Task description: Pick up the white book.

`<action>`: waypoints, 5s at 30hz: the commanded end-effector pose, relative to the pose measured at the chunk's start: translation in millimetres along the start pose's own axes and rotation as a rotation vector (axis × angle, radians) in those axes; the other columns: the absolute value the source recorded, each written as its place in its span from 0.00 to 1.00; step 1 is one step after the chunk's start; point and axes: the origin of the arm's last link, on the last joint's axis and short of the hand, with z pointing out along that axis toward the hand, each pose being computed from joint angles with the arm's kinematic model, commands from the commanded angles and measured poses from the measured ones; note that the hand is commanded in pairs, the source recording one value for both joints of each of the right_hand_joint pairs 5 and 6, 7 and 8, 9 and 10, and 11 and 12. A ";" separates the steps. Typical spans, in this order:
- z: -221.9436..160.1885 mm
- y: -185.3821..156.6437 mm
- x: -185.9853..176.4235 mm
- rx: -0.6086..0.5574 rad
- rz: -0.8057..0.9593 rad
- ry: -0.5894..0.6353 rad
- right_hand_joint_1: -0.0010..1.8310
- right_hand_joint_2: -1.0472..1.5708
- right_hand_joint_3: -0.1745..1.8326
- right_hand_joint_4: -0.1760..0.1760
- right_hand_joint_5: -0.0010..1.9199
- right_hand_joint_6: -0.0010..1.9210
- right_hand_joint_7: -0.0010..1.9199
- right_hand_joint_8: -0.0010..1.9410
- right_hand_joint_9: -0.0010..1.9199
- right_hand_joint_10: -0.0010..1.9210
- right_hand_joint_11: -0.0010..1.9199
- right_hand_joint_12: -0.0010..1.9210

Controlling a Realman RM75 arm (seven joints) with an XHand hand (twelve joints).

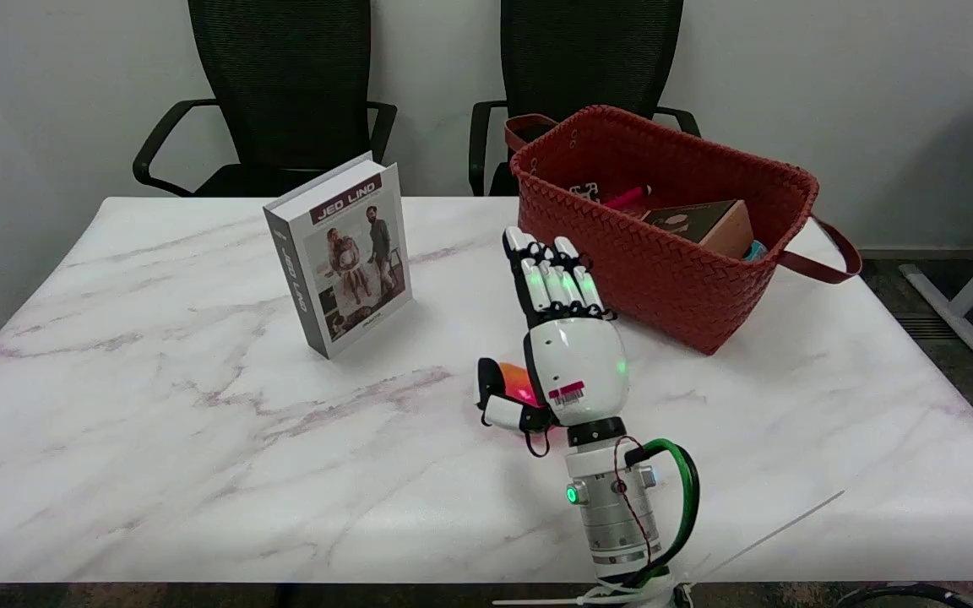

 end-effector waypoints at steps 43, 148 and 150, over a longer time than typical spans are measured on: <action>33.0 9.4 -7.8 0.075 -0.028 -0.068 0.67 0.58 0.63 0.50 0.04 0.04 0.10 0.10 0.11 0.11 0.06 0.06; 346.0 -74.5 2.2 0.589 -0.189 -0.660 0.72 0.34 0.66 0.50 0.02 0.02 0.05 0.05 0.05 0.05 0.00 0.00; 347.6 -76.6 1.6 0.594 -0.194 -0.668 0.72 0.32 0.65 0.50 0.00 0.00 0.03 0.03 0.01 0.01 0.00 0.00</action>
